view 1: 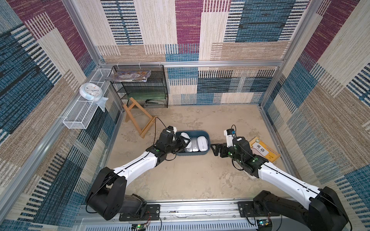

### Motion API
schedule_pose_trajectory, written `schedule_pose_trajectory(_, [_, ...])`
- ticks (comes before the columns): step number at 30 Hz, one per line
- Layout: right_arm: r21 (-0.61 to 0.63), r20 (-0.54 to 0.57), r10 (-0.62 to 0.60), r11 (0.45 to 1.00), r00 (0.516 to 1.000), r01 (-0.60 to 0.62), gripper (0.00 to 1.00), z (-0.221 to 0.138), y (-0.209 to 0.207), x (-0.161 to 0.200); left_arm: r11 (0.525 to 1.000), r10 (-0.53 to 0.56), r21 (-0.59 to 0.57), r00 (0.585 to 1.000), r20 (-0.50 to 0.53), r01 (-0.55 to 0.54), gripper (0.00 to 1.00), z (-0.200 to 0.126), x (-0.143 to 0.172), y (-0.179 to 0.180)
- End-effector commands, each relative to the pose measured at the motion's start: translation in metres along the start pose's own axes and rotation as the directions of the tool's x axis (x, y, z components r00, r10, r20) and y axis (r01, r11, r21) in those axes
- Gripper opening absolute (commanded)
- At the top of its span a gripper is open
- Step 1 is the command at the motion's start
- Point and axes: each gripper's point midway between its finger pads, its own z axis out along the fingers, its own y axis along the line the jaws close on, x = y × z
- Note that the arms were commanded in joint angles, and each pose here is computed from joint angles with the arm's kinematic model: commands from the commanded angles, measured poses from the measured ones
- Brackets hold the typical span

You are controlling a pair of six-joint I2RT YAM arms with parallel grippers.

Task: Take out the mouse from the storage box
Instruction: Place the mouse at the center of the board.

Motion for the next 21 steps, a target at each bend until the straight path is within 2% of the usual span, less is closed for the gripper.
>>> schedule_pose_trajectory(1, [0.062,0.029,-0.015,0.998,0.999,0.013,0.99,-0.007,-0.008,-0.010,0.994,0.066,0.087,0.995,-0.068,-0.060,0.20,0.001,0.022,-0.018])
schedule_pose_trajectory(6, [0.119,0.084,-0.025,0.993,0.996,0.015,0.99,-0.031,-0.014,-0.029,0.987,0.130,0.115,0.979,-0.158,-0.112,0.20,0.014,0.068,-0.031])
schedule_pose_trajectory(12, [0.217,0.228,0.000,0.975,0.974,-0.050,0.99,-0.079,-0.028,-0.060,0.975,0.212,0.127,0.943,-0.257,-0.184,0.20,0.046,0.118,-0.050])
schedule_pose_trajectory(18, [0.235,0.372,0.049,0.961,0.927,-0.146,0.99,-0.131,-0.036,-0.084,0.965,0.262,0.111,0.907,-0.330,-0.239,0.20,0.084,0.144,-0.063])
schedule_pose_trajectory(21, [0.227,0.416,0.063,0.959,0.907,-0.171,1.00,-0.147,-0.038,-0.087,0.953,0.297,0.053,0.881,-0.369,-0.299,0.20,0.103,0.153,-0.063])
